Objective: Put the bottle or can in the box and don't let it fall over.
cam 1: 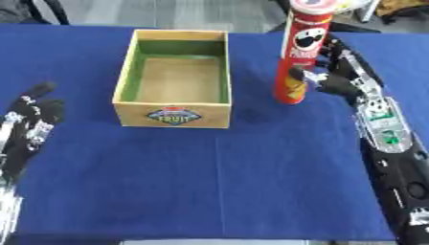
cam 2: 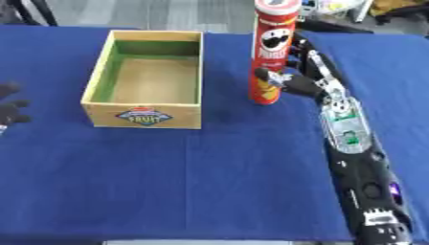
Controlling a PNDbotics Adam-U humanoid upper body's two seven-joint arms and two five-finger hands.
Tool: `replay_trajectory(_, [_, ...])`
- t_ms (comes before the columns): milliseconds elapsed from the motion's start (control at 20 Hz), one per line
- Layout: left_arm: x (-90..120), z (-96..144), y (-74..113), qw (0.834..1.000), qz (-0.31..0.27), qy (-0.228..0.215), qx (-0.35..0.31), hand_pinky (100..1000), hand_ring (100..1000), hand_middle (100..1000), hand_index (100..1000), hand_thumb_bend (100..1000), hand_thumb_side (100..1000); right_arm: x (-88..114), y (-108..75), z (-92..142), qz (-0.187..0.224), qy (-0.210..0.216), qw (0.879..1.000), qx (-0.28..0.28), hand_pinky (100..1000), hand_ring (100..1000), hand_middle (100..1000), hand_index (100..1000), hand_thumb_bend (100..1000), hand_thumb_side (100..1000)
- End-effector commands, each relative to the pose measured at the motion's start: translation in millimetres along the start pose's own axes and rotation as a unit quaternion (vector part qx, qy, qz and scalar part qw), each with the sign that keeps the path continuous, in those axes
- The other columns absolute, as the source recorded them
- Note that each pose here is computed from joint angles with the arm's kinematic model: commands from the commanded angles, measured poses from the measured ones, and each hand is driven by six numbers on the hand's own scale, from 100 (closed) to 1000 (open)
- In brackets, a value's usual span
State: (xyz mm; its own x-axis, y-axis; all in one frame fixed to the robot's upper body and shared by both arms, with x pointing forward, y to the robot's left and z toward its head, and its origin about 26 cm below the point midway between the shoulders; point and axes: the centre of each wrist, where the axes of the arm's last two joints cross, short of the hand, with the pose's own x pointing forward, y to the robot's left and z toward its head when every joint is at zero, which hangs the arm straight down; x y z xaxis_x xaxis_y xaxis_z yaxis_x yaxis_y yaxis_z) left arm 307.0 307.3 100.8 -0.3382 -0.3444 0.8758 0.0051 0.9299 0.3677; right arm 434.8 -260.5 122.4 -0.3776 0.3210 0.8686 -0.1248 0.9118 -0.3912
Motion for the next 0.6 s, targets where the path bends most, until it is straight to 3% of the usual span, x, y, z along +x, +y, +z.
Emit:
replay_trajectory(50, [6,-3,1.6,1.0,-0.003,-0.013,-0.002,741,839,884,920,665,727,7,-6.3,-6,0.008,-0.007,1.0,-0.021,879,947,934,993,735,343])
replay_trajectory(600, [6,-4,0.4,1.0,-0.002,-0.014,-0.004,741,839,883,920,666,727,9,10.3,-16,0.006,0.0,0.998,-0.066,865,936,910,985,728,346])
